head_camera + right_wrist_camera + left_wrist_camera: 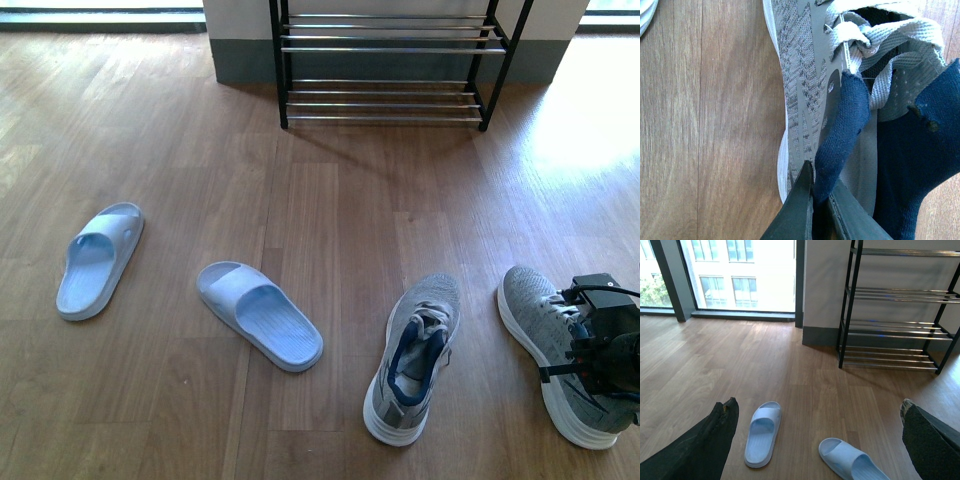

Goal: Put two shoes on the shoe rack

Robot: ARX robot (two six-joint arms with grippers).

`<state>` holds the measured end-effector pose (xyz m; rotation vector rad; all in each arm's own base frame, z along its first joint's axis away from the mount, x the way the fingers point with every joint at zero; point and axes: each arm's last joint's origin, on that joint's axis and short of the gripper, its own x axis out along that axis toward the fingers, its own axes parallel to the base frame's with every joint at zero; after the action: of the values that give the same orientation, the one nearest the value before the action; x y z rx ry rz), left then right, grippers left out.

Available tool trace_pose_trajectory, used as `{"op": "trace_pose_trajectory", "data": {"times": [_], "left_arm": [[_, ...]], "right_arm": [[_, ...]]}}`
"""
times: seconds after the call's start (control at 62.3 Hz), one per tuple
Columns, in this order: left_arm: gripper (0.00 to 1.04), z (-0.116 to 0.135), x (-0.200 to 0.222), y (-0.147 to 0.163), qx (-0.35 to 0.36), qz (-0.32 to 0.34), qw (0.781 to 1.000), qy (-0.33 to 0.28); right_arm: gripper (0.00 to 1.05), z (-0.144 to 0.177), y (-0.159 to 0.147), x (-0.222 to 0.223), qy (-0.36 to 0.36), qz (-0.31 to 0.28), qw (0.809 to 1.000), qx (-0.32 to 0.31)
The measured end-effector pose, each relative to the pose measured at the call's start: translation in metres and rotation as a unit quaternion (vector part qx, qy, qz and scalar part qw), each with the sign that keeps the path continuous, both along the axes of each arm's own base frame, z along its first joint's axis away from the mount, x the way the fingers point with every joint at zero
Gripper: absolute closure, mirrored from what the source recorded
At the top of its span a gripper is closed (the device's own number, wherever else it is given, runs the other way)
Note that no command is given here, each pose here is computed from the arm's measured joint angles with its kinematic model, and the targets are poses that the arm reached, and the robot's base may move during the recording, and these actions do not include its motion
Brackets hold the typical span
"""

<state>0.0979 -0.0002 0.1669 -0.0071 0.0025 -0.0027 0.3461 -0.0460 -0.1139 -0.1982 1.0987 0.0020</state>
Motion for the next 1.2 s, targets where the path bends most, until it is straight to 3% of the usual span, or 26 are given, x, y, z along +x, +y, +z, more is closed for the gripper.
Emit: {"op": "trace_pose_trajectory", "data": {"times": [0.161,0.433,0.803,1.011,1.204], "left_arm": [[0.09,0.000,0.000,0.000,0.000,0.000,1.000,0.000],[0.09,0.000,0.000,0.000,0.000,0.000,1.000,0.000],[0.09,0.000,0.000,0.000,0.000,0.000,1.000,0.000],[0.09,0.000,0.000,0.000,0.000,0.000,1.000,0.000],[0.09,0.000,0.000,0.000,0.000,0.000,1.000,0.000]], "right_arm": [[1.03,0.007,0.002,-0.004,-0.013,0.000,1.000,0.009],[1.03,0.063,0.011,-0.019,-0.063,-0.006,0.996,0.061],[1.03,0.196,0.006,-0.062,-0.169,-0.006,0.975,0.143],[1.03,0.284,-0.001,-0.100,-0.260,0.031,0.947,0.187],[1.03,0.331,-0.010,-0.137,-0.316,0.046,0.923,0.216]]}}
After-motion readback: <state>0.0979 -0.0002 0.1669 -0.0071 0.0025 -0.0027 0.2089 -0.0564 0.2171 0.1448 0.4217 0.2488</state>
